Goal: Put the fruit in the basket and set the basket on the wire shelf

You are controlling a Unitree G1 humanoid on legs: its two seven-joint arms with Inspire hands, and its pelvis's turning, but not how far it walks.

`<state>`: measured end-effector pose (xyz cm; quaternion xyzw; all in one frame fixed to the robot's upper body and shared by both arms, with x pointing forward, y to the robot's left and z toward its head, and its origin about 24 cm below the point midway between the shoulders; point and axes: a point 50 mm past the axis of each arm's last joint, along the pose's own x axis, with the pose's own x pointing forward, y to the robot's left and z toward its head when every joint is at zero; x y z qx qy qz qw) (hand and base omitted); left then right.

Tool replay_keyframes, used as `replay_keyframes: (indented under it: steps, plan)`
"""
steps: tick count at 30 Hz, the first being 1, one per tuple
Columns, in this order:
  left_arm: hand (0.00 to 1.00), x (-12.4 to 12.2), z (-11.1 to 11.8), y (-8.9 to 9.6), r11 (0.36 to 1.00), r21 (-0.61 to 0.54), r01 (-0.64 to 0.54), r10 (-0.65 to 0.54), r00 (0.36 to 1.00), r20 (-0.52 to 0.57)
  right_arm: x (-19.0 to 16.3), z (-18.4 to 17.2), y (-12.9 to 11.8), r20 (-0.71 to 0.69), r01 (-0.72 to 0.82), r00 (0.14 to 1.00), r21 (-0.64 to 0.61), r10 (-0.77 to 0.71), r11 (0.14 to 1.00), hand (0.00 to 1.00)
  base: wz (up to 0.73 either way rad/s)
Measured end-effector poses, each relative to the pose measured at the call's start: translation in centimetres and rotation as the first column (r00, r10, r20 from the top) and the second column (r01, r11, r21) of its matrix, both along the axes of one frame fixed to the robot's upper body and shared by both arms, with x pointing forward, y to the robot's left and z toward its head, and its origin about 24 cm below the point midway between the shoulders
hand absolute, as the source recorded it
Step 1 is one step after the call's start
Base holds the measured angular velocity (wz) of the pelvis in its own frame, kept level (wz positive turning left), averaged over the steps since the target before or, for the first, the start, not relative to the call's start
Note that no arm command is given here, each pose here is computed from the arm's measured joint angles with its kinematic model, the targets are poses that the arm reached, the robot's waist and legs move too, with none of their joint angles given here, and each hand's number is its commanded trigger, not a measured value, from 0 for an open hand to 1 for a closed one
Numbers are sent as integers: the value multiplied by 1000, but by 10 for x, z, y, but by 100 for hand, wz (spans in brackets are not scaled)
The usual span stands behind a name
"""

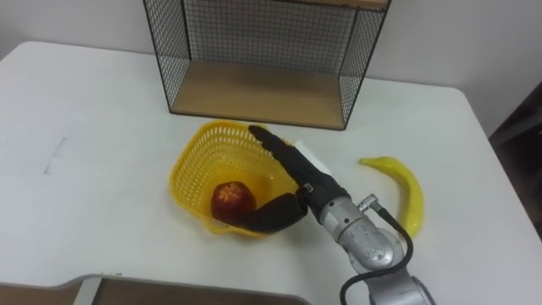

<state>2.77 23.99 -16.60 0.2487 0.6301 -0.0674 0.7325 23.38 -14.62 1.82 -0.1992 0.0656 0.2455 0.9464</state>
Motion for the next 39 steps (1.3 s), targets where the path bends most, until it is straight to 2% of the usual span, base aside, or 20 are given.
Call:
replay_keyframes:
  steps: [7,15,22,39]
  plan:
    - [0,-1,0,0,1000,0,-15,15,1000,3,4,3,-13,-14,149,989,156,-149,976,0,0]
    - [0,-3,1,3,999,8,-49,49,999,10,7,8,-30,3,255,965,205,-261,945,0,0]
    - [0,-17,2,9,995,21,-100,100,995,-8,9,16,-57,-2,392,912,301,-411,869,0,-1]
    - [0,-28,2,10,993,42,-108,109,994,-23,9,19,-65,22,464,870,302,-493,833,0,-3]
